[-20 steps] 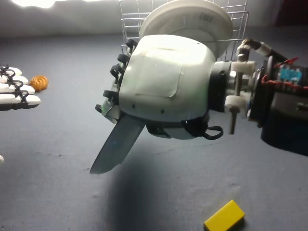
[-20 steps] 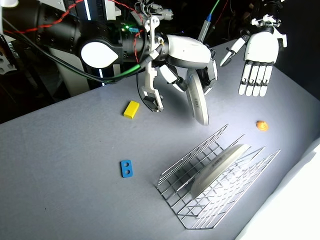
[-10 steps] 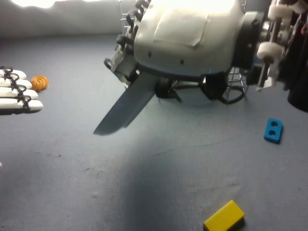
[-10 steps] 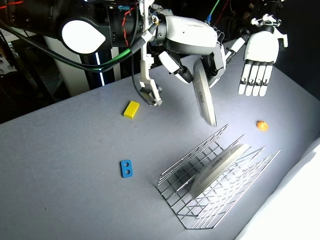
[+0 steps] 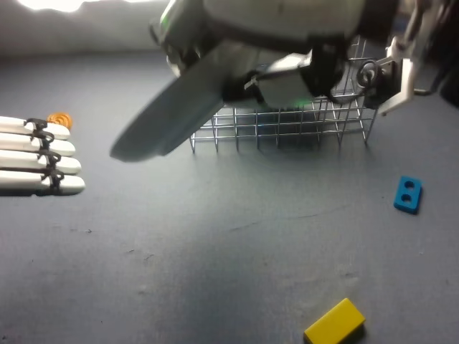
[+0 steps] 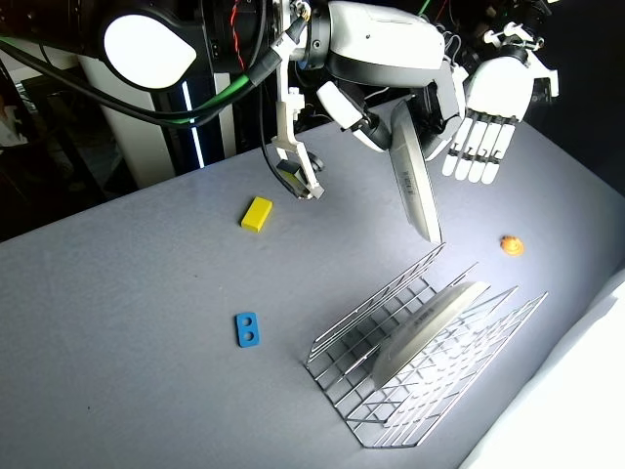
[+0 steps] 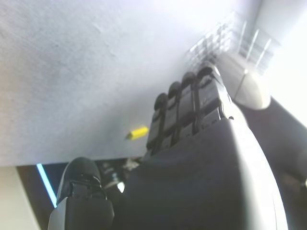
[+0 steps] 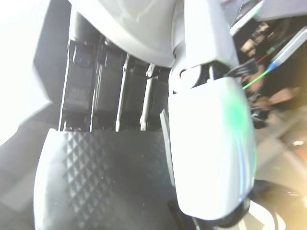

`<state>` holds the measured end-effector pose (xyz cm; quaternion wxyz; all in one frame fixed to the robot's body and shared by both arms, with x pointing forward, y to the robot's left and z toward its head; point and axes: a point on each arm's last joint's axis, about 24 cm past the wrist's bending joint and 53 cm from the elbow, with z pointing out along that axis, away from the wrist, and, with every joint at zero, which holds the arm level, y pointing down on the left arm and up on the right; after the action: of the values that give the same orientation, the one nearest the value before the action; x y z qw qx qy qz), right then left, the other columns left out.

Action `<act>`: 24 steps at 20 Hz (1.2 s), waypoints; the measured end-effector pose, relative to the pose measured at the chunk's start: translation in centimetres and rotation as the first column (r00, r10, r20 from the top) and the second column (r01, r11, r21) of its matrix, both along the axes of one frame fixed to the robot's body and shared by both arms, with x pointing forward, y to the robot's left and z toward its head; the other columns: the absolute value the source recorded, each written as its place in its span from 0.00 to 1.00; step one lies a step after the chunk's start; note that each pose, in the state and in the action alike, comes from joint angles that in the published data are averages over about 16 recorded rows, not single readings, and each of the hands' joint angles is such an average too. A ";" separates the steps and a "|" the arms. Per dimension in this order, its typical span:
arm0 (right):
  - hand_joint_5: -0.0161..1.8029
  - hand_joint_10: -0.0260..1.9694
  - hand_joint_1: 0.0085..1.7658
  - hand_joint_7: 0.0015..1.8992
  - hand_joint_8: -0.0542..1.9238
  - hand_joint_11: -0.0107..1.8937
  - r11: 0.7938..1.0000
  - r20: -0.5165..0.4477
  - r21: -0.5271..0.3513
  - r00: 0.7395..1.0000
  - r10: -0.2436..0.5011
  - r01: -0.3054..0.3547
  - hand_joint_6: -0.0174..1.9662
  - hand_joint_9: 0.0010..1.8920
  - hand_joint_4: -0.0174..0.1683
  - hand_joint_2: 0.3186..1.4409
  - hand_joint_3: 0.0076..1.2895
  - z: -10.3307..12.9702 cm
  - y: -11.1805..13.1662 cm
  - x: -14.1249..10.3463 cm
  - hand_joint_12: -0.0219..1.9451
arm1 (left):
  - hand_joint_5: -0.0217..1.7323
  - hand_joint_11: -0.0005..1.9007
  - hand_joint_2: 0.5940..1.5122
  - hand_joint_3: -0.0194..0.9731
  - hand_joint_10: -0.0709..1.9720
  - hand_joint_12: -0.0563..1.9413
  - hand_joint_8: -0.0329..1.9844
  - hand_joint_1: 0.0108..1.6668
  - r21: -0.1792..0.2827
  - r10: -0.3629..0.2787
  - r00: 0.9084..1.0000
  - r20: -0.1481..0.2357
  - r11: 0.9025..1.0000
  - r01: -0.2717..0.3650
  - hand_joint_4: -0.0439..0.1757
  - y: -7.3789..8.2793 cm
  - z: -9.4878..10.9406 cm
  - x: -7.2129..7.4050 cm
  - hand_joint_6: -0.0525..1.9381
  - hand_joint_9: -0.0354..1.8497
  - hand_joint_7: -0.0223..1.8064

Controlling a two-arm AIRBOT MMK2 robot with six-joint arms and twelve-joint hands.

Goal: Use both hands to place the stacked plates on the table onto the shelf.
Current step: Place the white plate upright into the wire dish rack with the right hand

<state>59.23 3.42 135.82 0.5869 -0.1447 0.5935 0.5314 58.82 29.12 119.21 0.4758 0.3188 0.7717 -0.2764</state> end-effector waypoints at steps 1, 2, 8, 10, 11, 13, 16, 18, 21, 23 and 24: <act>0.53 0.47 0.77 0.55 0.47 0.50 1.000 -0.030 0.022 1.000 -0.006 0.006 0.47 0.58 0.09 0.56 0.01 0.2 -0.3 0.5 0.54 | 0.04 0.01 0.57 0.03 0.04 0.03 0.02 0.00 -0.002 -0.030 1.000 -0.002 1.000 0.030 0.20 -0.5 0.0 -0.5 0.03 0.03 0.04; 0.53 0.47 0.77 0.55 0.47 0.50 0.999 -0.062 0.043 0.998 -0.010 0.013 0.47 0.58 0.09 0.56 0.01 0.4 -0.7 1.0 0.54 | 0.04 0.01 0.57 0.03 0.04 0.03 0.02 0.00 -0.005 -0.059 0.998 -0.004 0.998 0.059 0.20 -1.0 0.0 -1.1 0.03 0.03 0.04; 0.53 0.47 0.77 0.55 0.47 0.50 0.983 -0.252 0.168 0.967 -0.026 0.070 0.46 0.58 0.07 0.56 0.00 0.9 -3.0 4.2 0.55 | 0.05 0.01 0.57 0.03 0.04 0.03 0.02 0.00 -0.046 -0.221 0.975 -0.014 0.974 0.220 0.20 -3.9 0.5 -4.4 0.03 0.03 0.04; 0.53 0.47 0.77 0.55 0.47 0.51 0.975 -0.311 0.199 0.950 -0.030 0.096 0.46 0.58 0.07 0.56 0.00 0.8 -3.8 5.3 0.55 | 0.05 0.01 0.57 0.03 0.04 0.03 0.02 0.00 -0.066 -0.264 0.964 -0.017 0.963 0.263 0.20 -4.8 0.8 -5.4 0.03 0.03 0.04; 0.53 0.47 0.77 0.55 0.47 0.51 0.971 -0.335 0.211 0.942 -0.031 0.107 0.46 0.58 0.07 0.56 0.00 0.7 -4.2 5.8 0.55 | 0.05 0.01 0.57 0.03 0.04 0.03 0.02 0.00 -0.076 -0.285 0.958 -0.018 0.956 0.283 0.20 -5.2 1.0 -5.9 0.03 0.03 0.04; 0.52 0.48 0.77 0.55 0.47 0.51 0.965 -0.376 0.229 0.926 -0.034 0.128 0.46 0.58 0.06 0.56 0.00 0.6 -4.9 6.6 0.55 | 0.05 0.01 0.57 0.03 0.04 0.03 0.02 0.00 -0.093 -0.324 0.946 -0.019 0.943 0.321 0.20 -5.8 1.3 -6.7 0.03 0.03 0.04; 0.52 0.48 0.78 0.56 0.47 0.51 0.957 -0.426 0.247 0.904 -0.035 0.153 0.46 0.57 0.05 0.56 0.01 0.2 -5.6 7.6 0.55 | 0.04 0.01 0.57 0.03 0.04 0.03 0.02 0.00 -0.118 -0.372 0.928 -0.021 0.922 0.368 0.20 -6.7 1.9 -7.7 0.03 0.03 0.04; 0.52 0.48 0.78 0.56 0.47 0.50 0.951 -0.457 0.257 0.889 -0.035 0.169 0.46 0.57 0.05 0.56 0.01 -0.1 -6.1 8.2 0.55 | 0.04 0.01 0.57 0.03 0.04 0.03 0.02 0.00 -0.131 -0.401 0.916 -0.021 0.909 0.395 0.20 -7.1 2.4 -8.2 0.03 0.03 0.04; 0.52 0.48 0.78 0.56 0.47 0.50 0.943 -0.501 0.272 0.865 -0.031 0.192 0.46 0.57 0.05 0.57 0.01 -0.5 -6.7 9.1 0.56 | 0.04 0.01 0.57 0.03 0.04 0.03 0.02 0.00 -0.139 -0.431 0.902 -0.016 0.894 0.425 0.20 -7.5 3.1 -8.6 0.03 0.03 0.04; 0.52 0.48 0.78 0.56 0.47 0.50 0.937 -0.527 0.282 0.849 -0.027 0.205 0.46 0.57 0.05 0.57 0.01 -0.8 -7.0 9.5 0.56 | 0.04 0.01 0.57 0.03 0.04 0.03 0.02 0.00 -0.144 -0.442 0.897 -0.016 0.889 0.436 0.20 -7.6 3.6 -8.7 0.03 0.03 0.04; 0.52 0.48 0.78 0.56 0.47 0.50 0.935 -0.537 0.286 0.843 -0.025 0.209 0.46 0.57 0.05 0.57 0.01 -0.9 -7.1 9.7 0.56 | 0.04 0.01 0.57 0.03 0.04 0.03 0.02 0.00 -0.145 -0.447 0.895 -0.020 0.887 0.439 0.20 -7.7 3.7 -8.8 0.03 0.03 0.04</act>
<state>68.94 -3.70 134.91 0.4499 0.1442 0.6402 0.6057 50.05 21.45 122.92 0.4005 0.4457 0.6701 -0.4381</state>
